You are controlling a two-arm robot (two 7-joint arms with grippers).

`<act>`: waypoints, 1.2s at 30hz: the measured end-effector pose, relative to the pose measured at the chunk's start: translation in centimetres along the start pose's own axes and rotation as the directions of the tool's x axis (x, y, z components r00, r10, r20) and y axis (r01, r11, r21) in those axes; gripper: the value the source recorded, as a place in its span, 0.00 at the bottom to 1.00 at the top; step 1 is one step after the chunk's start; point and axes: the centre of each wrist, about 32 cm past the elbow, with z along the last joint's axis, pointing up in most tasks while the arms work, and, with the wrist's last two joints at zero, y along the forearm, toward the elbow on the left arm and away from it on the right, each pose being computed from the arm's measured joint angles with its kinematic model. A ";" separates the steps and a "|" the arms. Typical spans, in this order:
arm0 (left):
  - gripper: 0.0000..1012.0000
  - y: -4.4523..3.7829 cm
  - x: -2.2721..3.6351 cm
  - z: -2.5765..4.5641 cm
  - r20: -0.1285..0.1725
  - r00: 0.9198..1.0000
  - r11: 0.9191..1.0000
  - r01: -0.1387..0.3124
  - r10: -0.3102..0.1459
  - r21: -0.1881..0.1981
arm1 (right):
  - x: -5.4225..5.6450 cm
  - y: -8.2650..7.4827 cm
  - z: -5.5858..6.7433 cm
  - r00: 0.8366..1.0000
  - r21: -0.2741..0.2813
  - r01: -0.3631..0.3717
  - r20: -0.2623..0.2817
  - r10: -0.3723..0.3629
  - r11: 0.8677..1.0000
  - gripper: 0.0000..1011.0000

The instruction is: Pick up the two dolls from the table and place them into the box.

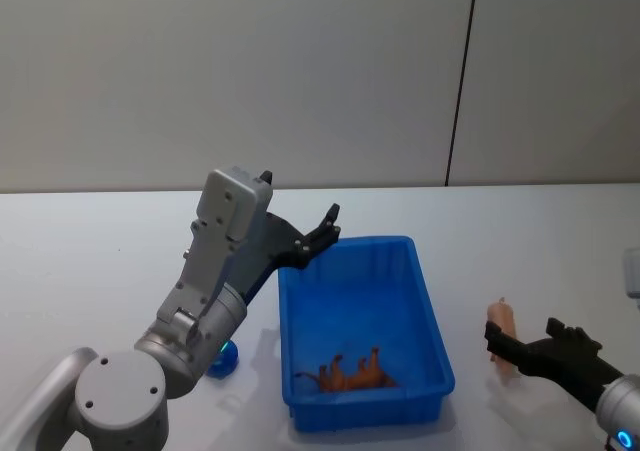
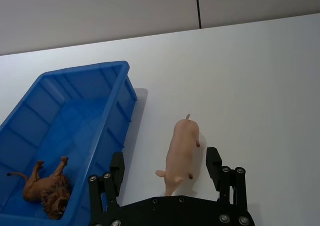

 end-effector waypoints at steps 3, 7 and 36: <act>0.99 0.00 0.00 0.00 0.000 1.000 1.000 0.000 0.000 0.000 | -0.2 0.2 -0.1 1.000 -0.004 0.005 0.003 -0.005 1.000 0.99; 0.99 0.00 0.00 0.00 0.000 1.000 1.000 0.000 0.000 0.000 | -0.6 0.6 -0.1 1.000 -0.011 0.013 0.005 -0.013 1.000 0.99; 0.99 0.00 0.00 0.00 0.000 1.000 1.000 0.000 0.000 0.000 | -2.4 4.5 0.4 0.995 -0.082 0.102 0.030 -0.099 0.991 0.99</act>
